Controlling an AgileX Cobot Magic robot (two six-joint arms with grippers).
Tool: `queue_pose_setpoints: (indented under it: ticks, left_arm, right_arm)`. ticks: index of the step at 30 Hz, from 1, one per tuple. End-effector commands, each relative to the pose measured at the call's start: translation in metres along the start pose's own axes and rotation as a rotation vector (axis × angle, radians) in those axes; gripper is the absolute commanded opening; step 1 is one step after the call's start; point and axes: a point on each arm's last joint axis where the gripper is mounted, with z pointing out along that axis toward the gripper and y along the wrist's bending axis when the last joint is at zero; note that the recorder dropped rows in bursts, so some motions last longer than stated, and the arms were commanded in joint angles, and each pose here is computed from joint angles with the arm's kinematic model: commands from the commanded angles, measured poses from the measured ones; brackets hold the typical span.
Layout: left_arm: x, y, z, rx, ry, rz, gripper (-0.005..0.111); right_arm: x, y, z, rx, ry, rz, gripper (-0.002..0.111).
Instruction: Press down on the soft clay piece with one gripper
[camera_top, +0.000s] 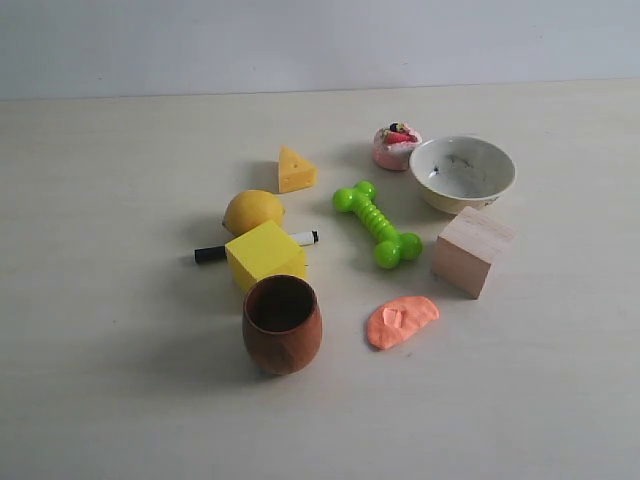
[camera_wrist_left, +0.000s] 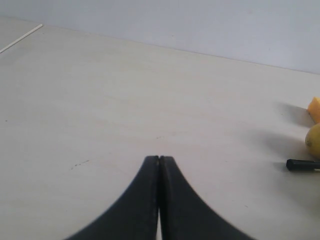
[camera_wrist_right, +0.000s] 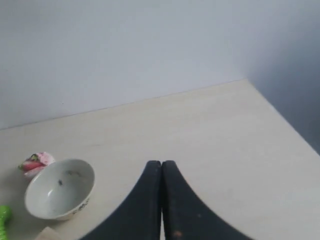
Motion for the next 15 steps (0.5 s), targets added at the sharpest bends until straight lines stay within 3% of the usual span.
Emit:
queue_pose_setpoints:
  ticks: [1, 4, 7, 15]
  left_arm:
    - [-0.002, -0.001, -0.001, 0.010, -0.024, -0.003, 0.000]
    - [-0.002, -0.001, -0.001, 0.010, -0.024, -0.003, 0.000]
    - [-0.002, -0.001, -0.001, 0.010, -0.024, -0.003, 0.000]
    - [-0.002, -0.001, -0.001, 0.010, -0.024, -0.003, 0.000]
  right_arm:
    - [0.035, -0.010, -0.027, 0.053, -0.199, -0.004, 0.000]
    - [0.060, -0.011, -0.031, 0.038, -0.274, -0.006, 0.000]
    - [0.083, -0.012, -0.023, 0.029, -0.229, 0.008, 0.000]
    - [0.090, -0.006, -0.018, -0.040, -0.218, -0.018, 0.000]
